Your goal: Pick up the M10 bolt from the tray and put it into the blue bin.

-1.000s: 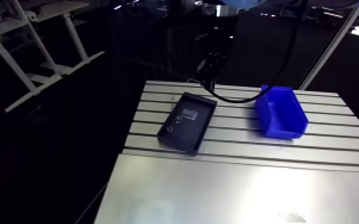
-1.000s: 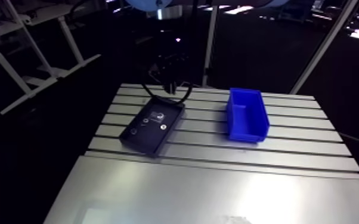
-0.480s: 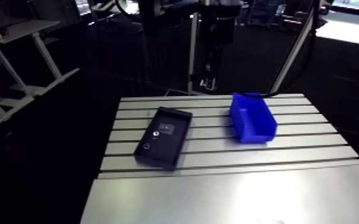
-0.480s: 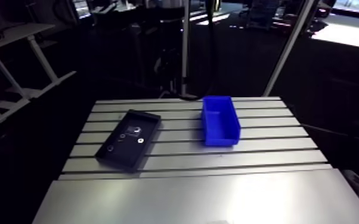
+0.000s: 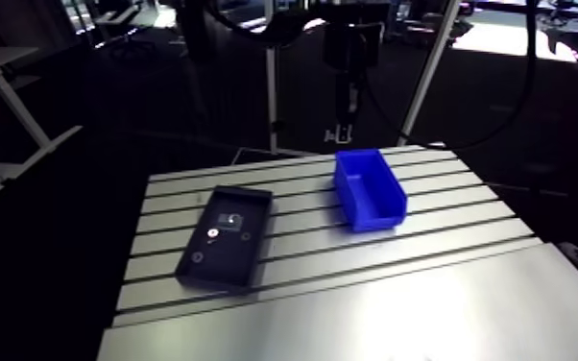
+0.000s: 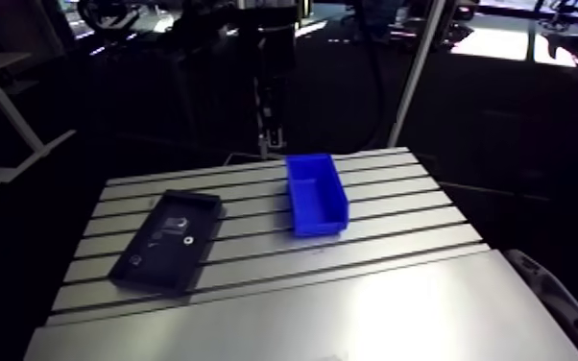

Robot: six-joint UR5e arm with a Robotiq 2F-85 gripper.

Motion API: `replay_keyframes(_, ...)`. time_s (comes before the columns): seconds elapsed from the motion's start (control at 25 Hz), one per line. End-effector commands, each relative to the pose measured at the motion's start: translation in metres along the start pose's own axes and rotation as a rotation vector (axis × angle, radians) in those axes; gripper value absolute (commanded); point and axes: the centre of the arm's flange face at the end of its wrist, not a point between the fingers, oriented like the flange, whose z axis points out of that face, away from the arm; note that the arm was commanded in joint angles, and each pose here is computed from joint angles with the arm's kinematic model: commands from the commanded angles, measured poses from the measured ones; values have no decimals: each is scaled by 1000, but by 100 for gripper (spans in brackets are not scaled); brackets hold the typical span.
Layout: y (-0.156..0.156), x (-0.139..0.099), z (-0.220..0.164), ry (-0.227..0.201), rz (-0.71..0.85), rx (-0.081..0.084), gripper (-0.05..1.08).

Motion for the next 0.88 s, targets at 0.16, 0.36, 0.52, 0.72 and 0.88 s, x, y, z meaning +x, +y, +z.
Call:
replay_keyframes(0.16,14,-36,16,-14,5,-4,102)
replay_keyframes(0.36,27,-51,37,-50,24,-4,101)
replay_keyframes(0.52,33,-59,49,-61,34,2,101)
replay_keyframes(0.72,35,-59,64,-63,37,27,101)
replay_keyframes(0.88,37,-61,80,-69,40,23,101)
